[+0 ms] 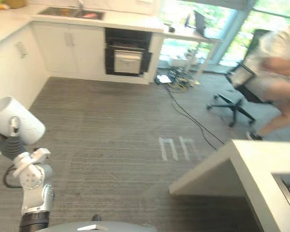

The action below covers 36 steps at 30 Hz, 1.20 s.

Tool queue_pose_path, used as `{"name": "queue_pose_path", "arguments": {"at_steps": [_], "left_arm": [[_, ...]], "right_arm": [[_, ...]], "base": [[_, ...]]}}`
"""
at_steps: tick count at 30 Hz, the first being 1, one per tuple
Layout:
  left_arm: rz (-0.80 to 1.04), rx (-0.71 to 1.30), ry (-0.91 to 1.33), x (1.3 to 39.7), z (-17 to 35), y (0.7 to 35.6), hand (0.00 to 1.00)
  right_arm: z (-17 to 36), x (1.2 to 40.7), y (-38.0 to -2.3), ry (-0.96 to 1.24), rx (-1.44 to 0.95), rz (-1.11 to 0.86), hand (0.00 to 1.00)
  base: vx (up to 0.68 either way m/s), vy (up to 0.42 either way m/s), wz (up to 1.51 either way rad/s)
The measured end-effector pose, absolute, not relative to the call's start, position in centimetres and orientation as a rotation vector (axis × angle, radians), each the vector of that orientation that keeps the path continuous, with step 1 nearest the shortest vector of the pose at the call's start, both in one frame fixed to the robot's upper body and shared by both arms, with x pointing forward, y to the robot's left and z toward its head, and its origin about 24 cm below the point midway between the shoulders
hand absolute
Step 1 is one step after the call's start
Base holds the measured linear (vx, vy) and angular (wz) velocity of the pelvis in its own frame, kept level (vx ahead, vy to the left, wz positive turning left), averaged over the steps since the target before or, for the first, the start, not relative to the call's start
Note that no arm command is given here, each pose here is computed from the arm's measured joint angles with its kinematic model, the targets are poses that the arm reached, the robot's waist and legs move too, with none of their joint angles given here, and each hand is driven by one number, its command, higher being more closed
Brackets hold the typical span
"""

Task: Walk over to the sink, pick up the cup, carry it to the dishwasher, place the cup inside the dishwasher, then close the dishwasher door

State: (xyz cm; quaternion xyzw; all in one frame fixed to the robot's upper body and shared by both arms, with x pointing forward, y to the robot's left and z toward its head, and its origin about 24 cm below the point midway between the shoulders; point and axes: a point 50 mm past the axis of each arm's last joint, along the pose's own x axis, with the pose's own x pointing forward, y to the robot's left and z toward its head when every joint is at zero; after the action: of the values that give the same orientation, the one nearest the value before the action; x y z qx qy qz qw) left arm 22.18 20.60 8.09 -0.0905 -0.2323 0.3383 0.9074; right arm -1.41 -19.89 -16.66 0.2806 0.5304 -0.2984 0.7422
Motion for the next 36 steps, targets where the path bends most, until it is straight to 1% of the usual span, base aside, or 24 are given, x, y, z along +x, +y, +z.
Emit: {"name": "queue_pose_path", "arguments": {"at_steps": [2,5,7,8,9,10,11,17,20,22,23,25,27,28,29,33,36], "left_arm": [[0.625,-0.207,-0.459,23.0,8.1,19.5,1.0],[0.57,-0.172,-0.395,23.3,7.2,18.9,1.0],[0.562,-0.152,-0.354,23.4,6.6,19.0,1.0],[0.542,-0.136,-0.33,23.6,6.3,19.0,1.0],[0.528,-0.13,-0.315,23.7,6.1,18.8,1.0],[0.488,-0.116,-0.279,23.9,5.4,18.2,1.0],[0.442,-0.033,-0.213,24.0,4.2,19.2,1.0],[0.434,-0.046,-0.21,24.1,4.2,19.1,1.0],[0.397,-0.149,-0.19,24.1,4.0,18.9,1.0],[0.366,-0.254,-0.206,24.2,4.8,18.5,1.0],[0.332,-0.324,-0.214,24.3,5.2,17.9,1.0],[0.307,-0.395,-0.223,24.1,5.4,17.6,1.0],[0.294,-0.444,-0.227,23.7,5.4,18.0,1.0],[0.28,-0.471,-0.211,23.4,5.1,17.8,1.0],[0.272,-0.49,-0.198,23.2,4.8,17.5,1.0],[0.281,-0.539,-0.234,22.8,5.7,17.4,1.0],[0.223,-0.533,-0.251,23.2,6.2,17.0,1.0]], "right_arm": [[-16.7,-1.2,-19.7,1.164,0.614,-0.627,0.0],[-16.8,-0.5,-19.8,1.184,0.595,-0.578,0.0],[-16.9,1.7,-19.6,1.17,0.595,-0.496,0.0],[-16.8,3.9,-19.5,1.14,0.594,-0.431,0.0],[-16.7,4.7,-19.3,1.125,0.594,-0.403,0.0],[-16.5,6.4,-19.0,1.083,0.616,-0.372,0.0],[-16.3,9.3,-18.5,1.039,0.595,-0.331,0.0],[-16.5,8.7,-18.5,1.052,0.599,-0.337,0.0],[-16.5,8.3,-18.3,1.063,0.62,-0.328,0.0],[-16.5,8.0,-18.4,1.051,0.665,-0.331,0.0],[-16.4,7.7,-19.0,1.036,0.69,-0.352,0.0],[-16.3,7.0,-19.8,1.022,0.721,-0.392,0.0],[-16.4,5.9,-20.1,1.02,0.783,-0.439,0.0],[-16.4,5.4,-20.5,1.014,0.82,-0.487,0.0],[-16.4,4.5,-21.2,1.042,0.819,-0.529,0.0],[-16.7,1.9,-22.0,1.101,0.828,-0.626,0.0],[-17.0,0.3,-21.9,1.121,0.855,-0.707,0.0]], "base": [[0.11,-0.057,1.31],[0.1,-0.161,0.51],[0.11,-0.225,-0.19],[0.01,-0.158,-0.23],[0.0,-0.188,-0.16],[-0.01,-0.109,-0.03],[0.0,-0.072,0.01],[0.0,-0.001,-0.01],[-0.03,-0.009,-0.13],[-0.1,-0.018,-0.01],[-0.13,-0.039,-0.01],[-0.11,-0.105,-0.05],[-0.08,-0.127,0.07],[-0.13,-0.115,0.21],[-0.12,-0.115,0.13],[-0.01,-0.025,0.04],[0.12,0.091,0.39]]}}
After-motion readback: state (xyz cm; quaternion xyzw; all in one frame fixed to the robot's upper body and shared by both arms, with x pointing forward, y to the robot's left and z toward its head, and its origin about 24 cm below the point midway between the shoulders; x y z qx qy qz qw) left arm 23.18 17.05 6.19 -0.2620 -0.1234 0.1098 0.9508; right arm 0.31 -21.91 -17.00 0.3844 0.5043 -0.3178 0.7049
